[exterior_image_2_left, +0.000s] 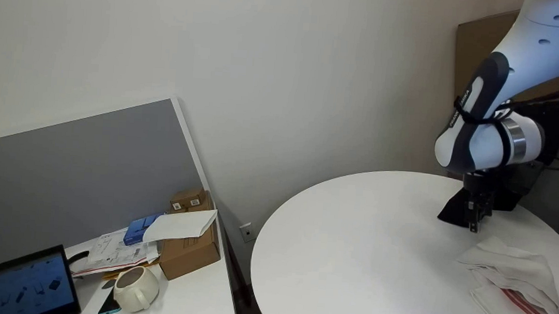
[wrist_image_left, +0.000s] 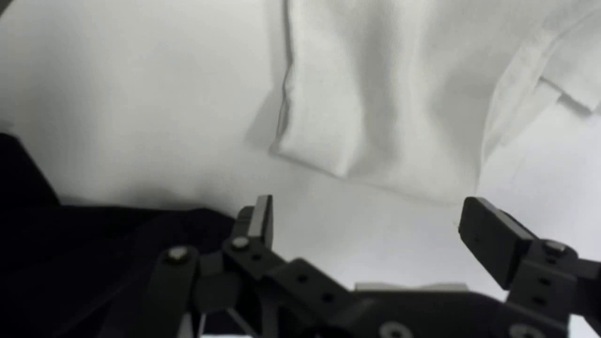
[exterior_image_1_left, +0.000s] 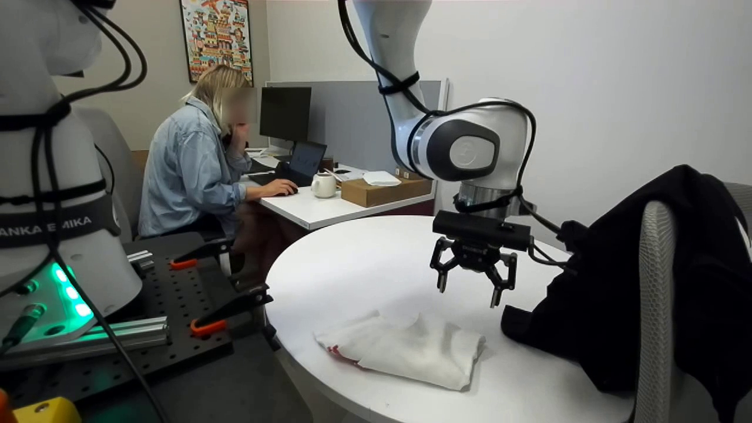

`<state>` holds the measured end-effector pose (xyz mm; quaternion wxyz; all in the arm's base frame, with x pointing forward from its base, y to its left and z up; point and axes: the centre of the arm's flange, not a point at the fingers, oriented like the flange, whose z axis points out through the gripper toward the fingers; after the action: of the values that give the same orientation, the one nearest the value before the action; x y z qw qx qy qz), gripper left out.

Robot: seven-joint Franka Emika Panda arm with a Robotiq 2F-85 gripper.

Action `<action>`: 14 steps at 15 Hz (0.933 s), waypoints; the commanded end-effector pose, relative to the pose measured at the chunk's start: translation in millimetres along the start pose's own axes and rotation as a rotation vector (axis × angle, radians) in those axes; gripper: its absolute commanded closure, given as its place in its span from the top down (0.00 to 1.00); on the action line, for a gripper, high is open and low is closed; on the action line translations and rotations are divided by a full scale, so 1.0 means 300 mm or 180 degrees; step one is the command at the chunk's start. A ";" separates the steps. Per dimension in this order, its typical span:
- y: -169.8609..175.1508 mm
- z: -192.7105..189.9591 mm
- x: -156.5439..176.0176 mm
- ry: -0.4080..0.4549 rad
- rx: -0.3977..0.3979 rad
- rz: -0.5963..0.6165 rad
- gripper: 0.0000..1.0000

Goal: Use the towel to wipe the table

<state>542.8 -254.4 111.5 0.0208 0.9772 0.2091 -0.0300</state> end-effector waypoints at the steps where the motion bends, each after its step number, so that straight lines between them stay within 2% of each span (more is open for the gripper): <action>1: -0.029 -0.192 0.000 0.0119 -0.0010 0.0517 1.00; 8: -0.097 -0.456 -0.010 0.0138 0.0021 0.1087 1.00; 14: -0.183 -0.693 -0.103 0.0158 0.0161 0.1145 1.00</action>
<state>534.0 -217.9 277.3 0.0121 0.9992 0.0376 -0.0033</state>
